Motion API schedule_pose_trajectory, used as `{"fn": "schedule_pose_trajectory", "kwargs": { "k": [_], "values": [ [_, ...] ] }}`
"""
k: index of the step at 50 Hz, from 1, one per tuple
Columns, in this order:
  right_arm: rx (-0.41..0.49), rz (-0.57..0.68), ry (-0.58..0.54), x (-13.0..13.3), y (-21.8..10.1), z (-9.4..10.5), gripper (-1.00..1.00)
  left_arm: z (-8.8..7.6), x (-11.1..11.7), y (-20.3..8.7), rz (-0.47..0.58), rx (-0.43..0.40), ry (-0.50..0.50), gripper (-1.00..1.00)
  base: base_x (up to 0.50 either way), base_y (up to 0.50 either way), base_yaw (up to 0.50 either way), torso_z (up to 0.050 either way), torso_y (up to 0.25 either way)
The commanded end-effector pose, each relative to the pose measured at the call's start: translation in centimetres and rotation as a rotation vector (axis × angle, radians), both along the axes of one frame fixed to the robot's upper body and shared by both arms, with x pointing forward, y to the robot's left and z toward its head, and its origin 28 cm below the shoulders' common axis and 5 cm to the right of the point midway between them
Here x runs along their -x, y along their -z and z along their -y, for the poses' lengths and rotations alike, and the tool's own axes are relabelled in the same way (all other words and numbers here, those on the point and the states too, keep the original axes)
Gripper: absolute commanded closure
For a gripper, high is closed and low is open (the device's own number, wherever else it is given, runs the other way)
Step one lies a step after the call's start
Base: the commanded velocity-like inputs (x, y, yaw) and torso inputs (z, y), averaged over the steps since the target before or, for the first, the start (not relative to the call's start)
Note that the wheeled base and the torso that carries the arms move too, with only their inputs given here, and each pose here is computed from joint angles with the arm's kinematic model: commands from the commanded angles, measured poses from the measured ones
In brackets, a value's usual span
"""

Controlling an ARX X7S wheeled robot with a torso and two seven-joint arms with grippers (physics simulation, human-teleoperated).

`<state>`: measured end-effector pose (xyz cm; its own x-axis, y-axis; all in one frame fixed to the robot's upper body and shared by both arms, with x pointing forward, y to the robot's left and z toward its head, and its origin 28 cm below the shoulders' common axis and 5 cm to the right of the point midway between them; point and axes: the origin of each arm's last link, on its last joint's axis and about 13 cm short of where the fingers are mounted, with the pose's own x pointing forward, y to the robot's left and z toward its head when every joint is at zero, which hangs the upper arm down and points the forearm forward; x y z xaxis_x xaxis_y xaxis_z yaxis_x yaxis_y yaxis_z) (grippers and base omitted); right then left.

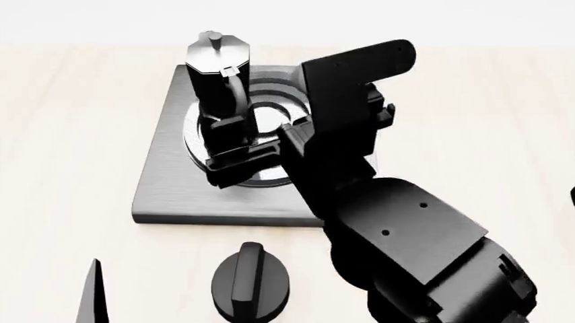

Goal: Put both moka pots on the stove.

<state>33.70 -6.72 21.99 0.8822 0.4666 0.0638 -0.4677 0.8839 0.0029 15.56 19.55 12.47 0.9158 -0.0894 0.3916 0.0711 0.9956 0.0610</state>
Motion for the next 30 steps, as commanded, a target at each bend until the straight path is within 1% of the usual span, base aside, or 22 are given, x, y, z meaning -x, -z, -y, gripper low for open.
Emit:
{"fn": "schedule_pose_trajectory", "kwargs": {
  "k": [1, 3, 5, 6, 7, 8, 9, 10, 11, 13, 14, 16, 18, 19, 21, 23, 25, 27, 30],
  "values": [
    [-0.074, 0.105, -0.042, 6.0, -1.9, 2.7, -1.0, 0.0, 0.0, -0.1, 0.0, -0.001, 0.0, -1.0, 0.0, 0.0, 0.0, 0.0, 0.0],
    [-0.064, 0.162, -0.038, 7.1, -2.2, 3.4, -1.0, 0.1, 0.0, -0.1, 0.0, -0.001, 0.0, -1.0, 0.0, 0.0, 0.0, 0.0, 0.0],
    [-0.055, 0.193, -0.01, 7.5, -2.5, 3.7, -1.0, 0.1, 0.0, -0.1, 0.002, -0.002, 0.0, -1.0, 0.0, 0.0, 0.0, 0.0, 0.0],
    [-0.025, 0.222, 0.0, 8.1, -2.6, 4.2, -1.0, 0.1, 0.0, -0.1, 0.001, -0.003, 0.0, -1.0, 0.0, 0.0, 0.0, 0.0, 0.0],
    [-0.009, 0.246, 0.038, 8.2, -2.6, 4.4, -1.0, 0.0, 0.0, -0.1, 0.002, -0.002, 0.001, -1.0, 0.0, 0.0, 0.0, 0.0, 0.0],
    [-0.01, 0.261, 0.043, 8.4, -2.7, 4.7, -1.0, 0.0, 0.0, -0.1, 0.002, -0.002, 0.001, -1.0, 0.0, 0.0, 0.0, 0.0, 0.0],
    [0.044, 0.36, 0.075, 8.6, -2.7, 5.1, -1.0, 0.1, 0.0, -0.1, 0.002, -0.004, 0.002, -1.0, 0.0, 0.0, 0.0, 0.0, 0.0],
    [0.017, 0.364, 0.093, 8.5, -2.8, 5.3, -1.0, 0.1, 0.0, -0.1, 0.002, -0.004, 0.002, -1.0, 0.0, 0.0, 0.0, 0.0, 0.0],
    [0.018, 0.355, 0.107, 8.5, -2.8, 5.6, -1.0, 0.1, 0.0, -0.1, 0.0, -0.002, 0.004, -1.0, 0.0, 0.0, 0.0, 0.0, 0.0],
    [0.072, 0.419, 0.143, 8.5, -2.6, 6.4, -1.0, 0.1, 0.1, -0.2, 0.004, -0.003, 0.003, -1.0, 0.0, 0.0, 0.0, 0.0, 0.0],
    [0.072, 0.407, 0.139, 8.5, -2.5, 6.7, -1.0, 0.1, 0.1, -0.2, 0.005, -0.004, 0.001, -1.0, 0.0, 0.0, 0.0, 0.0, 0.0],
    [0.068, 0.385, 0.207, 8.5, -2.4, 7.6, -1.0, 0.0, 0.0, -0.1, 0.004, -0.003, -0.002, -1.0, 0.0, 0.0, 0.0, 0.0, 0.0],
    [0.042, 0.351, 0.212, 8.8, -2.3, 8.2, -1.0, 0.0, 0.1, -0.1, 0.004, -0.003, -0.004, -1.0, 0.0, 0.0, 0.0, 0.0, 0.0],
    [0.065, 0.348, 0.241, 9.0, -2.1, 8.9, -1.0, 0.0, 0.1, -0.2, 0.004, -0.003, -0.005, -1.0, 0.0, 0.0, 0.0, 0.0, 0.0],
    [0.051, 0.322, 0.284, 9.4, -1.8, 9.8, -1.0, -0.1, 0.1, -0.2, 0.006, -0.002, -0.006, -1.0, 0.0, 0.0, 0.0, 0.0, 0.0],
    [0.07, 0.341, 0.322, 9.6, -1.8, 10.4, -1.0, -0.1, 0.1, -0.1, 0.006, -0.001, -0.008, -1.0, 0.0, 0.0, 0.0, 0.0, 0.0],
    [0.094, 0.326, 0.339, 9.9, -1.4, 11.5, -1.0, 0.0, 0.1, -0.1, 0.005, -0.001, -0.003, -1.0, 0.0, 0.0, 0.0, 0.0, 0.0],
    [0.112, 0.321, 0.361, 10.0, -1.2, 12.1, -1.0, 0.1, 0.1, -0.1, 0.006, -0.002, -0.003, -1.0, 0.0, 0.0, 0.0, 0.0, 0.0],
    [0.118, 0.323, 0.405, 10.3, -1.3, 13.3, -1.0, 0.1, 0.1, -0.1, 0.006, -0.002, -0.004, -1.0, 0.0, 0.0, 0.0, 0.0, 0.0]
  ]
}}
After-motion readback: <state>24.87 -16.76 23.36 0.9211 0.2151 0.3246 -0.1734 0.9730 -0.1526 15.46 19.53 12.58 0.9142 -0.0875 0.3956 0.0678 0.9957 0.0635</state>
